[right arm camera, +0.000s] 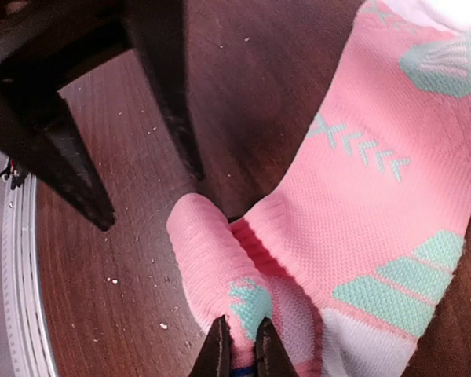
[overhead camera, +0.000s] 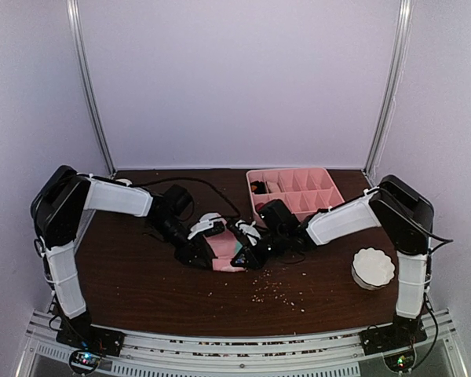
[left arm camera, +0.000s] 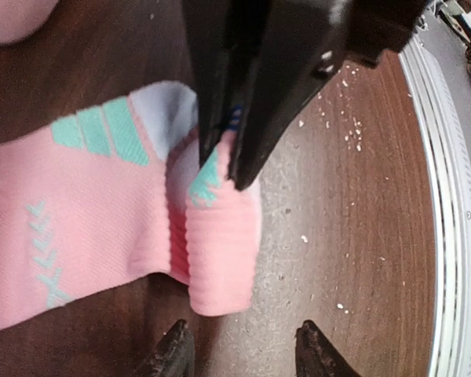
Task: Roll the socks
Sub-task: Roll the sock at the center of the board.
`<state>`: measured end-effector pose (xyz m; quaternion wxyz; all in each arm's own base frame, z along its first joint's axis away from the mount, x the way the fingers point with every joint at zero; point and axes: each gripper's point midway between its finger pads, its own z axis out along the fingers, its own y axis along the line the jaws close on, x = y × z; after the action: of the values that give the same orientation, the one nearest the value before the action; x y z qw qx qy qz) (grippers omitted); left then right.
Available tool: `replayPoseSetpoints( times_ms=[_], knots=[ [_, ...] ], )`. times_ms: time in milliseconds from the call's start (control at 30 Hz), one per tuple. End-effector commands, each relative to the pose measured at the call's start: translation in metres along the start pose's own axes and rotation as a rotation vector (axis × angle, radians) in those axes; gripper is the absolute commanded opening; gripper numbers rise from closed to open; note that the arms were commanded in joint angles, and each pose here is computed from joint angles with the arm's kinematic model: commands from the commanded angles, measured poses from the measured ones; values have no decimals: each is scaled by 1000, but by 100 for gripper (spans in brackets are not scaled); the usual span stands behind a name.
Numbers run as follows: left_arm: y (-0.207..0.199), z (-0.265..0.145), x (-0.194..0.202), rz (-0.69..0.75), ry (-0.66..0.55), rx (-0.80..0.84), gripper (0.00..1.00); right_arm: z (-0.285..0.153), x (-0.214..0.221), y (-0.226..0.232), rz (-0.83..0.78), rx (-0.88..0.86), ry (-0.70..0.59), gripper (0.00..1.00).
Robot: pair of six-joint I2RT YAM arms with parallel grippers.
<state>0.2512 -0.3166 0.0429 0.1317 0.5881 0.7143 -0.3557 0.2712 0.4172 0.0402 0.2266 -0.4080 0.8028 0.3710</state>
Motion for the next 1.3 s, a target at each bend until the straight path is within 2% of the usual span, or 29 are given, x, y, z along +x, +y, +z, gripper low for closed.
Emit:
replayPoseSetpoints(
  times_ms=[0, 100, 167, 267, 467, 833, 1133, 1267],
  knots=[
    [-5, -7, -26, 284, -1, -101, 43, 3, 70, -26, 315, 114, 240, 0],
    [-11, 2, -25, 328, 32, -107, 38, 9, 85, -28, 468, 124, 306, 0],
    [-15, 8, -23, 346, 54, -115, 30, 12, 90, -30, 531, 133, 329, 0],
    [-16, 17, -20, 355, 92, -144, 27, 16, 90, -29, 595, 133, 333, 0],
    [2, 20, -23, 335, 91, -266, 29, 18, 77, -22, 640, 102, 301, 0],
    [-2, 32, -27, 391, 106, -280, 31, 23, 74, -9, 679, 47, 281, 0],
    [7, 22, -35, 458, 103, -398, 40, 22, 78, 1, 713, 19, 255, 0],
    [15, 25, -30, 449, 126, -423, 40, 21, 75, 5, 711, 9, 242, 0]
  ],
)
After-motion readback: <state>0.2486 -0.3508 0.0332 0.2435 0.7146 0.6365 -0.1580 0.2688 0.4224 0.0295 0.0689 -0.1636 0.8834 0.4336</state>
